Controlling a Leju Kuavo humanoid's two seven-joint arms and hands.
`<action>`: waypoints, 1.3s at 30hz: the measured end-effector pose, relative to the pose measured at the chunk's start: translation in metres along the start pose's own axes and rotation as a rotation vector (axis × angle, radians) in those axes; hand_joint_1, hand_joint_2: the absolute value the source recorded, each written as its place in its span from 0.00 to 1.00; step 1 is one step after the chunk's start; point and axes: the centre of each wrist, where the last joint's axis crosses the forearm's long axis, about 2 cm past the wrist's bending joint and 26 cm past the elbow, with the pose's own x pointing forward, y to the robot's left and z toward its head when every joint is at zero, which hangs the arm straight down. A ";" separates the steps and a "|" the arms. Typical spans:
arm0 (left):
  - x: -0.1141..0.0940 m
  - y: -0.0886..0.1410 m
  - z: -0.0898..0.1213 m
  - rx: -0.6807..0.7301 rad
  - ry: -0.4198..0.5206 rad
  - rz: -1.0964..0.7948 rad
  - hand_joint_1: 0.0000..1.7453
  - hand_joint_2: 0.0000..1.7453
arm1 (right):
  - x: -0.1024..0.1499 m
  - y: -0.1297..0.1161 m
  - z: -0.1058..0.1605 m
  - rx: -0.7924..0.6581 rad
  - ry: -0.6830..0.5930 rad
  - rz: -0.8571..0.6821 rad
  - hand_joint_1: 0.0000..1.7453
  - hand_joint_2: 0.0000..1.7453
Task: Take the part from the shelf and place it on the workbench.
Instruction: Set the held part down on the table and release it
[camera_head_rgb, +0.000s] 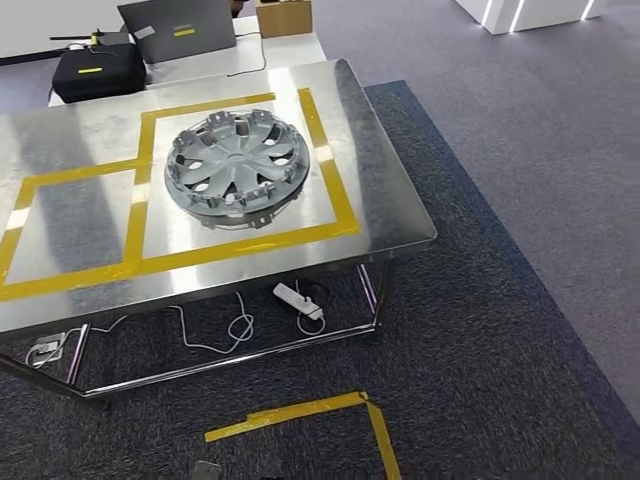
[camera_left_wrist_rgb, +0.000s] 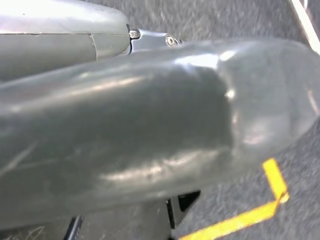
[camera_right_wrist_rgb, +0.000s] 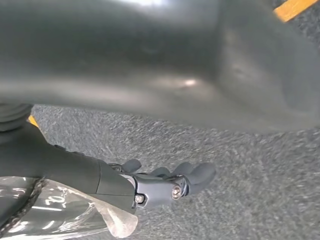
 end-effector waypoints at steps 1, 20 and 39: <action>0.000 0.000 0.000 -0.001 0.000 0.000 0.00 0.00 | 0.000 0.000 0.000 0.002 0.000 0.001 0.00 0.00; 0.002 -0.003 0.000 0.005 0.009 0.001 0.00 0.00 | -0.001 0.005 0.003 0.015 -0.021 0.003 0.00 0.00; 0.001 -0.002 0.000 -0.005 -0.011 0.025 0.00 0.00 | -0.002 0.007 0.005 -0.001 -0.058 -0.026 0.00 0.00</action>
